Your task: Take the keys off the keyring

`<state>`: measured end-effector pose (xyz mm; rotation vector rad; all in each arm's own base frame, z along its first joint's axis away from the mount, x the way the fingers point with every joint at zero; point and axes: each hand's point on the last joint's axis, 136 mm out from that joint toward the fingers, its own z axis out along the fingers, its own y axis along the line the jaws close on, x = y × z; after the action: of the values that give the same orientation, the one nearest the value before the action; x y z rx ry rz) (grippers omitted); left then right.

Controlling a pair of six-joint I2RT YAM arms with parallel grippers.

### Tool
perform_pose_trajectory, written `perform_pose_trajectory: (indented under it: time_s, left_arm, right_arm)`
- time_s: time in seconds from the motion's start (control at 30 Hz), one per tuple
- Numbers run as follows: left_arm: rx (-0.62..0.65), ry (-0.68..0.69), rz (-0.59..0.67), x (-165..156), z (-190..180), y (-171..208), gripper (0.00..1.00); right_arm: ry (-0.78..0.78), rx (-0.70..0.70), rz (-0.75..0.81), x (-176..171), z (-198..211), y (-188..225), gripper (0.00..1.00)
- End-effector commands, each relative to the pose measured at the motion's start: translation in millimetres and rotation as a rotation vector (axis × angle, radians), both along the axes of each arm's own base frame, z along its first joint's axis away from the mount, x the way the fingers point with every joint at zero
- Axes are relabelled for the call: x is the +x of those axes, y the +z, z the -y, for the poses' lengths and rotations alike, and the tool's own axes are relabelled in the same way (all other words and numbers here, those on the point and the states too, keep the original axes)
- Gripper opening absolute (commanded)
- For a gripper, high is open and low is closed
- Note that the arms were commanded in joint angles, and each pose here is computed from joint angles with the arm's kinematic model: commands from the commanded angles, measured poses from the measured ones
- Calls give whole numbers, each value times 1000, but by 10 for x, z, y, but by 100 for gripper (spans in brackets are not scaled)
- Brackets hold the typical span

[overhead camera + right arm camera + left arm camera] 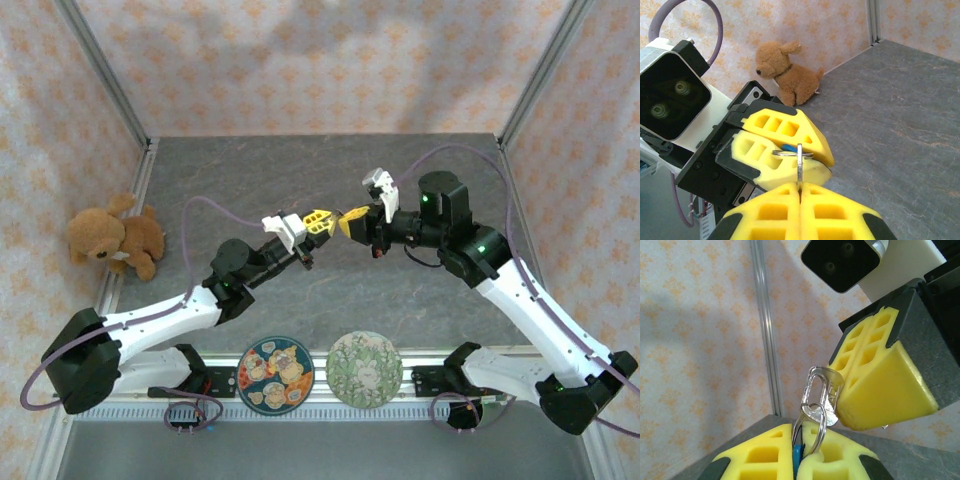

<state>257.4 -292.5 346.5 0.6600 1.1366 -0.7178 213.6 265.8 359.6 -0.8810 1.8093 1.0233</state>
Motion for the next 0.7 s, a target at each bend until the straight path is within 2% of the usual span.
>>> perform_pose_trajectory:
  time_s: [0.0,0.33,0.67]
  left_arm:
    - [-16,1,7,-39,-32,141,0]
    - [-3,7,-84,5,-53,137,0]
    - [14,-20,-146,48,-34,168,0]
  right_arm:
    - [-81,52,84,79,109,216,0]
    - [-114,44,203,49,229,188,0]
    - [-47,-7,299,-95,218,44,0]
